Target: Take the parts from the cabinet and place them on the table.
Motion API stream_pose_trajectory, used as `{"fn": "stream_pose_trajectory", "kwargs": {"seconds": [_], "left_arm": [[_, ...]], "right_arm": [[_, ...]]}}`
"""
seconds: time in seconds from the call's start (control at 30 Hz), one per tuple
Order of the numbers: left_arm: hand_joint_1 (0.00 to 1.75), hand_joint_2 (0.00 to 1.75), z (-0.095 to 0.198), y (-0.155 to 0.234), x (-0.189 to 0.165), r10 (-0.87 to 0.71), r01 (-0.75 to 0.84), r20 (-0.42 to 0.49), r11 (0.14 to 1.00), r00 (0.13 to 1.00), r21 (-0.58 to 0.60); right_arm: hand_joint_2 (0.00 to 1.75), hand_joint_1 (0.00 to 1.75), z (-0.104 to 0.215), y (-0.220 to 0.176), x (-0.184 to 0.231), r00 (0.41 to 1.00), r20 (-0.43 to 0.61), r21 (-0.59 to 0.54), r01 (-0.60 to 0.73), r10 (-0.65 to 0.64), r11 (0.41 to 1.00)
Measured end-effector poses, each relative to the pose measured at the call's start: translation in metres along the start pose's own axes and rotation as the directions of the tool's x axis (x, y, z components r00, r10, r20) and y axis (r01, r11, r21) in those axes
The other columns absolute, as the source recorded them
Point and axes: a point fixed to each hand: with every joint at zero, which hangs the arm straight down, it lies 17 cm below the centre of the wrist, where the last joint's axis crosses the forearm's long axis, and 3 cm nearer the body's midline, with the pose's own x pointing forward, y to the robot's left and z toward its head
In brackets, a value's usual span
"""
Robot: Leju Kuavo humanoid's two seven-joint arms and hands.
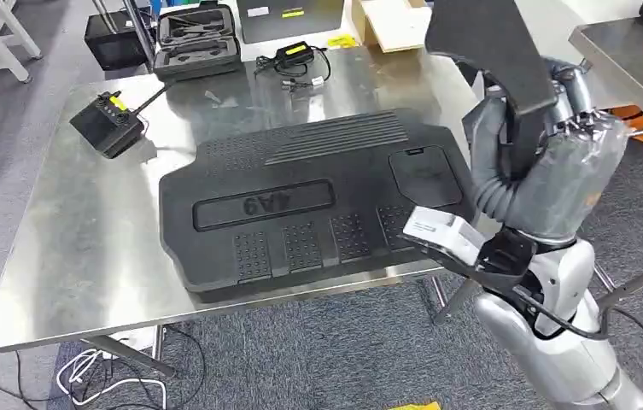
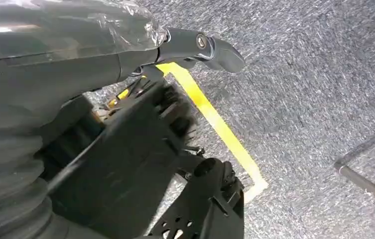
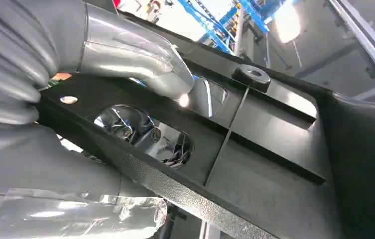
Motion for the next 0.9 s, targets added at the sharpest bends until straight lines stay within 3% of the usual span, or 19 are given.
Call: {"fn": "stream_pose_trajectory", "kwargs": {"seconds": [0.67, 0.7, 0.9], "left_arm": [[0.0, 1.75, -0.001, 0.005, 0.0, -0.038, 0.038, -0.004, 0.999, 0.999, 0.016], [0.0, 0.0, -0.001, 0.006, 0.0, -0.038, 0.038, -0.006, 0.999, 0.999, 0.019], [0.0, 0.0, -0.002, 0.007, 0.0, -0.031, 0.031, -0.011, 0.999, 0.999, 0.028]], "right_arm": [[1.75, 1.69, 0.003, 0.005, -0.001, 1.0, 0.0, 0.011, 0.011, -0.011, 1.0], [1.75, 1.71, 0.003, 0.006, 0.001, 1.0, 0.007, 0.012, 0.009, -0.009, 1.0], [1.75, 1.75, 0.002, 0.016, 0.01, 0.997, 0.058, 0.019, -0.047, 0.046, 0.999]]}}
